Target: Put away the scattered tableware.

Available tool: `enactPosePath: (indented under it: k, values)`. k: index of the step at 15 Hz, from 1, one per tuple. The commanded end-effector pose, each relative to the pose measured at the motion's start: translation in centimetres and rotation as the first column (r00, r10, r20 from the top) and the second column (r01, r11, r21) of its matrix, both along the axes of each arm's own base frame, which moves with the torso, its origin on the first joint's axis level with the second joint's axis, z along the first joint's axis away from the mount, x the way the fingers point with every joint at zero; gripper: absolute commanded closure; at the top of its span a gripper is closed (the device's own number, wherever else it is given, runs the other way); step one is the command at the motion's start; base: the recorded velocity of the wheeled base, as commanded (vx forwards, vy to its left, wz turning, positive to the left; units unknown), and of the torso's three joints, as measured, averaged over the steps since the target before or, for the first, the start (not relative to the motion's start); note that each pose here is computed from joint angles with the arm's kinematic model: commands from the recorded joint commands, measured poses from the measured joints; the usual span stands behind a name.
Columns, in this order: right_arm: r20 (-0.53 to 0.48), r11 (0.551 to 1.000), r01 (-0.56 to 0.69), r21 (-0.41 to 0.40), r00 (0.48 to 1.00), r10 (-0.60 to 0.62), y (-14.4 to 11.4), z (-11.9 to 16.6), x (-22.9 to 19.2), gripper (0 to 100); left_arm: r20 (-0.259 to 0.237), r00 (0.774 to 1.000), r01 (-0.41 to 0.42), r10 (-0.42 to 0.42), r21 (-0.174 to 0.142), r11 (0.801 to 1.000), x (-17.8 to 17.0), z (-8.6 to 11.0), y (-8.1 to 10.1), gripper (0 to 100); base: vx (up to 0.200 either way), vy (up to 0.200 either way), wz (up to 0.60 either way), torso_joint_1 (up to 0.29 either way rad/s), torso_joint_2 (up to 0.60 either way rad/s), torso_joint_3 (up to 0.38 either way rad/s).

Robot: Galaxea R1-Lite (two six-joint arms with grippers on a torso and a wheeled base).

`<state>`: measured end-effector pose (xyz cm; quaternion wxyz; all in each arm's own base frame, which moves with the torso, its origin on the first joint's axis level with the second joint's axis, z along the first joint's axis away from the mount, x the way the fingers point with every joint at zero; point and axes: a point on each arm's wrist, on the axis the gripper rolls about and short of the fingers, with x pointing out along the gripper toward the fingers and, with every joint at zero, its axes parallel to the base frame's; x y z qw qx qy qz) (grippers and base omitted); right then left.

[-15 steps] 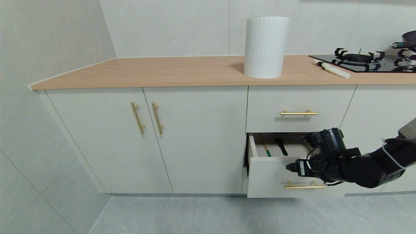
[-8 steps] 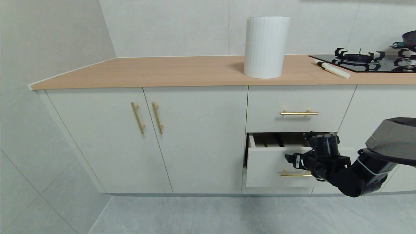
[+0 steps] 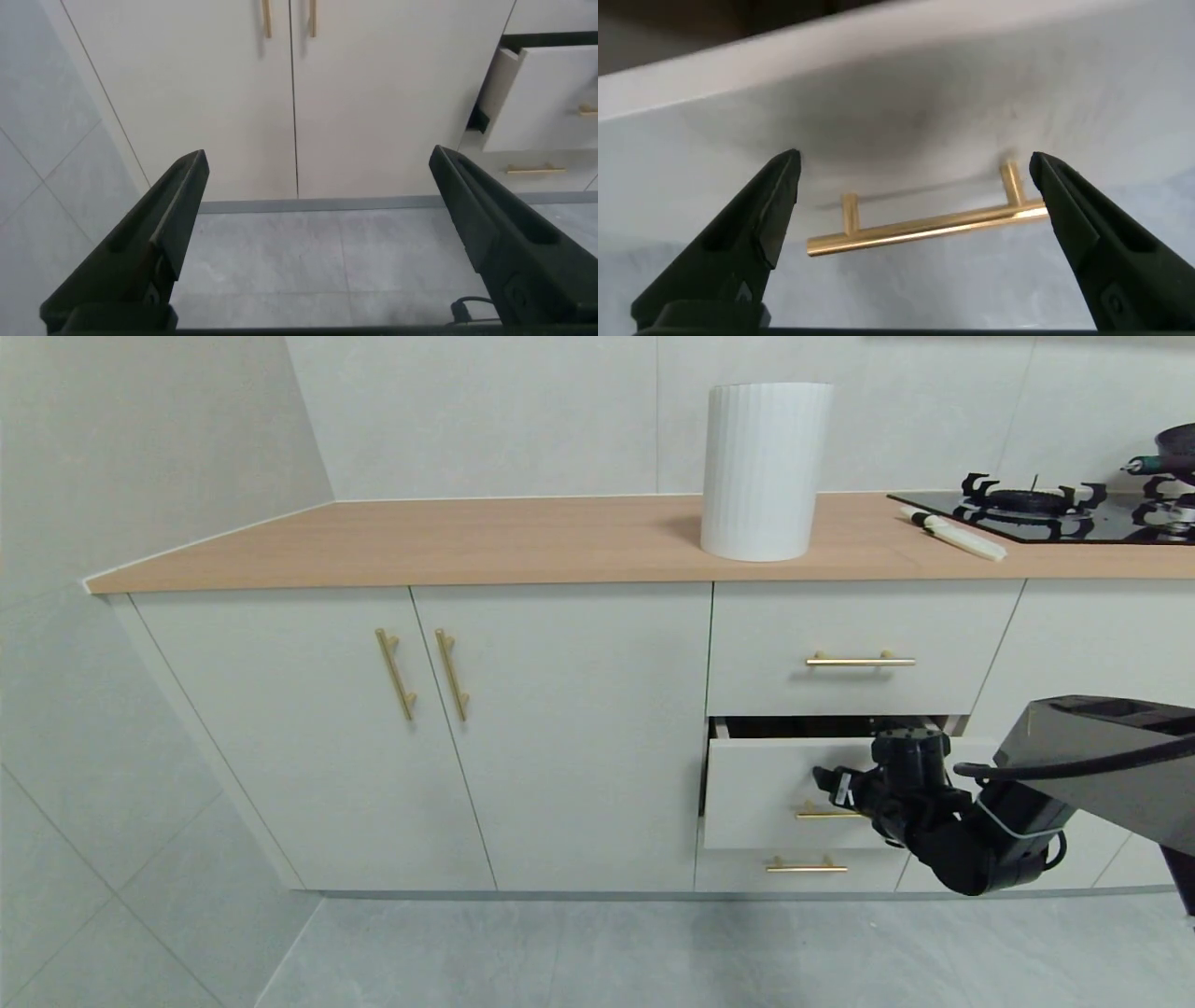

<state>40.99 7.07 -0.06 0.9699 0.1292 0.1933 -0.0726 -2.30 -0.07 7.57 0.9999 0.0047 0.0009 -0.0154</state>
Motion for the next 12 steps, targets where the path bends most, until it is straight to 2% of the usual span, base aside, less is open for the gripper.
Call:
enactPosePath:
  k: [1,3,12]
  values:
    - [0.008,1.000,0.020,0.014,1.000,-0.020,-0.5,-0.6,0.9,0,-0.001,1.000,0.000,0.000,0.000,1.000,0.0,0.0,0.0,0,0.000,0.000,0.00,0.000,0.00,0.000]
    - [0.049,0.996,0.059,0.070,0.997,-0.062,-0.8,-0.2,2.0,0,-0.001,1.000,0.000,0.000,0.000,1.000,0.0,0.0,0.0,0,0.000,0.000,0.00,0.000,0.00,0.000]
    - [0.099,0.985,0.110,0.131,0.987,-0.124,-2.1,-0.9,4.4,0,0.000,1.000,0.000,0.000,0.000,1.000,0.0,0.0,0.0,0,0.000,0.000,0.00,0.000,0.00,0.000]
